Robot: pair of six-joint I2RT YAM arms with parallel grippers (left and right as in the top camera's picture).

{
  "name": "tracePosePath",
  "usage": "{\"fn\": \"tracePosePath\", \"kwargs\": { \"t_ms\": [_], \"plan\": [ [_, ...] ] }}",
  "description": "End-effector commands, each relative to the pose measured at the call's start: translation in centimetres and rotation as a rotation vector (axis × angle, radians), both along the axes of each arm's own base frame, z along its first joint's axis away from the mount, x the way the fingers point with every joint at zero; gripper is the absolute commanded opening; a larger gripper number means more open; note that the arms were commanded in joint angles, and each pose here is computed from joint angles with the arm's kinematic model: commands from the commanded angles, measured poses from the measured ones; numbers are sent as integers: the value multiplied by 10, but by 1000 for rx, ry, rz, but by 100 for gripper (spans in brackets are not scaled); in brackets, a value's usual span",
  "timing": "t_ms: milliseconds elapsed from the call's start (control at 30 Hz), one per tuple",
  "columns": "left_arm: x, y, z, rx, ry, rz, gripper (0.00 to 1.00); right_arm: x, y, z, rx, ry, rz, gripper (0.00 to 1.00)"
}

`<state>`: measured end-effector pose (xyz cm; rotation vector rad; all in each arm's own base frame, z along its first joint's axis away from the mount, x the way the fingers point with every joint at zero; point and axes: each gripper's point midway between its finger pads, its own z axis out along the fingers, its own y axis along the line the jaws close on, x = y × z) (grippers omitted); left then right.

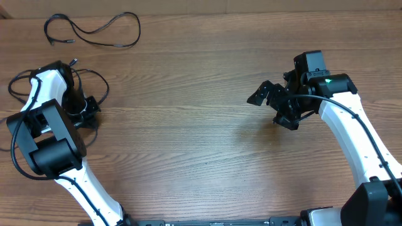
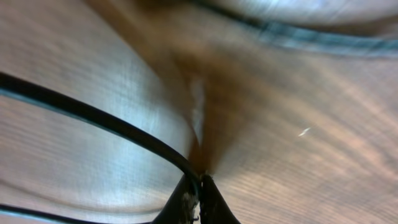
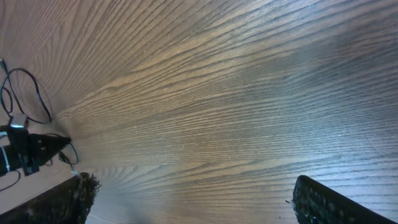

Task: Untangle cables

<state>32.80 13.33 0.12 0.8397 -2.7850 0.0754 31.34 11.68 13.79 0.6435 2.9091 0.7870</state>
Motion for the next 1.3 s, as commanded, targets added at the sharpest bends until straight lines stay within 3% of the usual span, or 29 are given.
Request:
{"fn": "tracePosePath", "kwargs": {
  "t_ms": [0,100,467,500,533,567,700,967,1100,1267],
  "plan": [
    [-16,-6,-3,6,82,89,5,5,4,8,13,-25,6,100],
    [-32,3,2,86,162,161,4,5,4,8,13,-26,6,100],
    [-45,29,12,92,187,313,4,4,4,7,11,-23,9,100],
    [-45,31,14,92,184,320,7,4,4,7,11,-23,9,100],
    [-44,35,18,94,180,321,20,4,4,8,11,-24,9,100],
    [-40,40,22,93,161,316,30,5,4,8,12,-24,9,100],
    [-21,54,48,112,94,310,50,5,4,8,13,-28,9,100],
    [44,94,122,208,-210,337,49,4,4,8,12,-23,9,100],
    [50,112,121,245,-251,379,56,2,3,7,11,-10,6,100],
    [46,121,90,242,-223,417,55,0,3,6,10,-2,5,100]
  ]
}}
